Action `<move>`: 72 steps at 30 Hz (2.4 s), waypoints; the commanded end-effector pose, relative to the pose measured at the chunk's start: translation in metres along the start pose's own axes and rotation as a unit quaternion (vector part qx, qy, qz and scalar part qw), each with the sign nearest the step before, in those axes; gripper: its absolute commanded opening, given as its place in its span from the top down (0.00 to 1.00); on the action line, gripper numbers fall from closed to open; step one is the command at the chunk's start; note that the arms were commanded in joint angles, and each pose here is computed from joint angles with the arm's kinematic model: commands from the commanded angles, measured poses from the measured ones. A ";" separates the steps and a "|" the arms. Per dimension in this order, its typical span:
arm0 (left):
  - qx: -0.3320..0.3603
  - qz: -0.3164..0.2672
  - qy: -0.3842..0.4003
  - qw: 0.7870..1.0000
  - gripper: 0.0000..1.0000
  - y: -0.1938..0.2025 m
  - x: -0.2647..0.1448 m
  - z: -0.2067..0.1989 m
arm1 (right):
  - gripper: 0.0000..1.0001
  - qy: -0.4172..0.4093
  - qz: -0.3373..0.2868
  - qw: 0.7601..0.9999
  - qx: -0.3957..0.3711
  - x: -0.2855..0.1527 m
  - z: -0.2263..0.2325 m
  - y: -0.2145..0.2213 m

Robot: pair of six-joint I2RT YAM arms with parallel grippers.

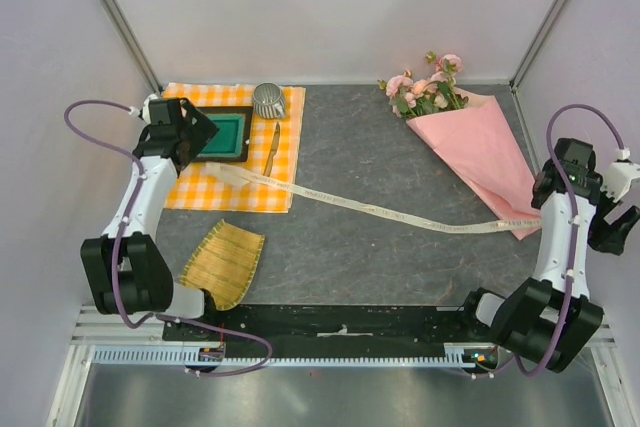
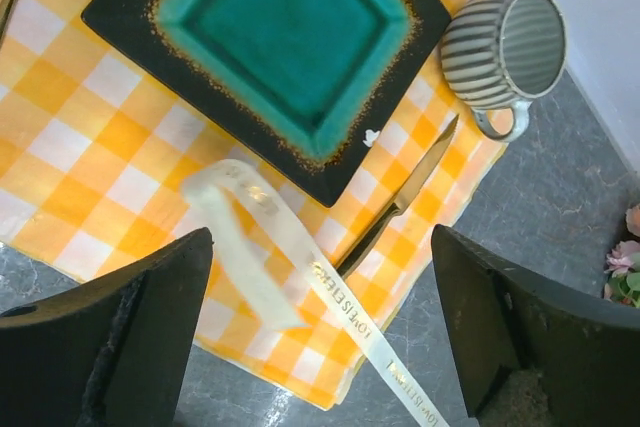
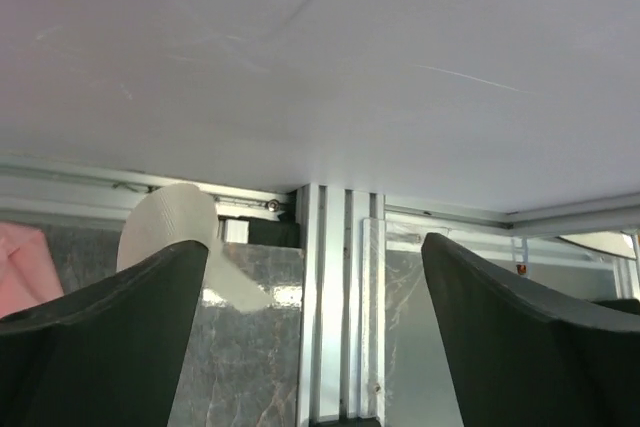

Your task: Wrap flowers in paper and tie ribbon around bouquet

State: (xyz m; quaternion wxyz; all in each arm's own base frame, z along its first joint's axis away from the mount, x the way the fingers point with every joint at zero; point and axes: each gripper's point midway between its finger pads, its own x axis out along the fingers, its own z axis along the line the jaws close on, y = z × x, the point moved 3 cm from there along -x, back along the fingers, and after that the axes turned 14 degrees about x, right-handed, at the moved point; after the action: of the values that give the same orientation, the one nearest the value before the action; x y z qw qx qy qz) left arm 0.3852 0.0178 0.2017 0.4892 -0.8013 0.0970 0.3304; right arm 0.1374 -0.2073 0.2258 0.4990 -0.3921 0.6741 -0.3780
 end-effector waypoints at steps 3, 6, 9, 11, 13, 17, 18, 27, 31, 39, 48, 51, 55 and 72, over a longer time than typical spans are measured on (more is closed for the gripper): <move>0.040 -0.056 0.057 0.996 0.02 -0.029 -0.051 -0.029 | 0.02 -0.158 0.118 0.980 0.036 -0.036 0.019 0.011; 0.072 -0.083 0.167 0.980 0.02 -0.012 -0.088 -0.074 | 0.02 -0.246 0.120 0.961 0.035 -0.064 0.031 0.003; 0.137 -0.069 0.348 0.925 0.02 0.040 -0.128 -0.156 | 0.02 -0.274 0.125 0.954 0.001 -0.075 0.029 0.005; 0.155 0.010 0.440 0.885 0.02 0.096 -0.143 -0.205 | 0.02 -0.252 0.127 0.959 0.012 -0.073 0.023 0.012; 0.152 0.038 0.481 0.863 0.02 0.120 -0.147 -0.237 | 0.02 -0.208 0.101 0.972 0.048 -0.064 0.018 0.002; 0.181 0.074 0.572 0.797 0.04 0.169 -0.169 -0.311 | 0.03 -0.219 0.087 0.967 0.100 -0.065 0.043 -0.031; 0.184 0.115 0.567 0.795 0.02 0.199 -0.145 -0.323 | 0.03 -0.298 0.131 0.942 0.081 -0.082 0.066 -0.020; 0.064 0.134 0.584 0.798 0.01 0.280 -0.098 -0.433 | 0.02 -0.469 0.188 0.863 0.018 -0.137 0.138 0.022; -0.004 0.097 0.562 0.821 0.01 0.298 -0.081 -0.473 | 0.02 -0.486 0.177 0.854 0.051 -0.152 0.132 0.005; -0.151 0.112 0.437 0.880 0.01 0.359 -0.024 -0.493 | 0.02 -0.469 0.065 0.872 0.126 -0.161 0.080 -0.084; -0.229 0.157 0.376 0.884 0.25 0.396 0.005 -0.489 | 0.02 -0.494 0.056 0.855 0.149 -0.178 0.071 -0.109; -0.227 0.145 0.383 0.883 0.32 0.398 0.007 -0.496 | 0.02 -0.498 0.061 0.853 0.146 -0.179 0.074 -0.106; -0.253 0.121 0.417 0.864 0.58 0.386 0.007 -0.510 | 0.02 -0.503 0.071 0.850 0.138 -0.178 0.079 -0.095; -0.190 0.153 0.515 0.822 0.98 0.280 0.048 -0.458 | 0.02 -0.590 0.234 0.764 -0.110 -0.174 0.225 0.045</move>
State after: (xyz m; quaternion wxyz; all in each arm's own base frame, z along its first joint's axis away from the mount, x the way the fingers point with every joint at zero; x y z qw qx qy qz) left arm 0.4594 -0.5358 0.0481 0.1559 -0.9139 0.3730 0.0365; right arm 0.3507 -0.0692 0.1938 0.8129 -0.4133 0.4023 0.0804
